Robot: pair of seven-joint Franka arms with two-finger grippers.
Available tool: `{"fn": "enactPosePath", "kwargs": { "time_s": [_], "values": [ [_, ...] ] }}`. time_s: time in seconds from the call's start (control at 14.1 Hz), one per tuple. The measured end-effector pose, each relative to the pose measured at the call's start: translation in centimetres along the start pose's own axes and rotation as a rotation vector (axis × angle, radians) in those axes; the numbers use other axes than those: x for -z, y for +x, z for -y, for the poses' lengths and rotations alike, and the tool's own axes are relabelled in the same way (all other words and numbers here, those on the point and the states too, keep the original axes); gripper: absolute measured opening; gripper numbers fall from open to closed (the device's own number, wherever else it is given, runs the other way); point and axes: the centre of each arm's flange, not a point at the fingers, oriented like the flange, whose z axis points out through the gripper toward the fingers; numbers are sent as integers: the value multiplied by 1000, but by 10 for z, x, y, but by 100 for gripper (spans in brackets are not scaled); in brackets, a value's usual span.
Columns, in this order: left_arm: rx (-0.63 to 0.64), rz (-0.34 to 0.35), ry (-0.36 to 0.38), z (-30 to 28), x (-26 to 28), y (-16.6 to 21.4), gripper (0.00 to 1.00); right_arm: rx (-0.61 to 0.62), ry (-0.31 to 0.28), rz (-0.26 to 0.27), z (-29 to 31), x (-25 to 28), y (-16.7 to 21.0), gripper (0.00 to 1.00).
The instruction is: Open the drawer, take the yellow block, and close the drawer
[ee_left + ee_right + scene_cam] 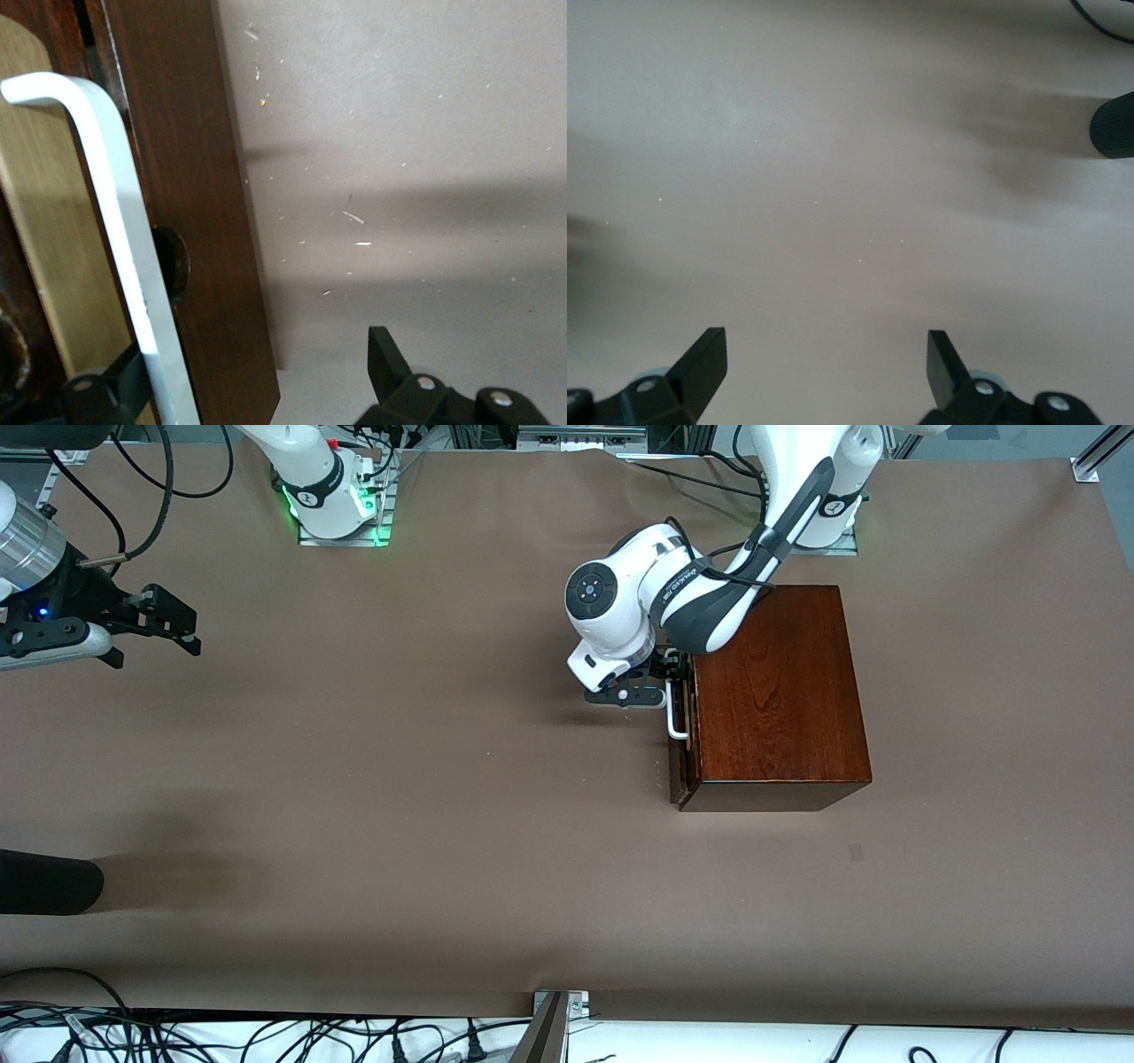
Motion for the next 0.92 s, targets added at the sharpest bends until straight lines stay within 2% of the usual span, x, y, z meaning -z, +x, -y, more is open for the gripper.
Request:
{"fn": "enactPosePath", "kwargs": {
  "time_s": [0.5,0.78,0.92],
  "values": [
    [13,-68,-70,-25,8,-4,100,-3,0,0,-1,0,0,100],
    [13,-104,-154,-66,28,-5,100,-3,0,0,-2,0,0,100],
    [8,-114,-173,-80,34,-6,100,-4,0,0,-2,0,0,100]
  ]
}}
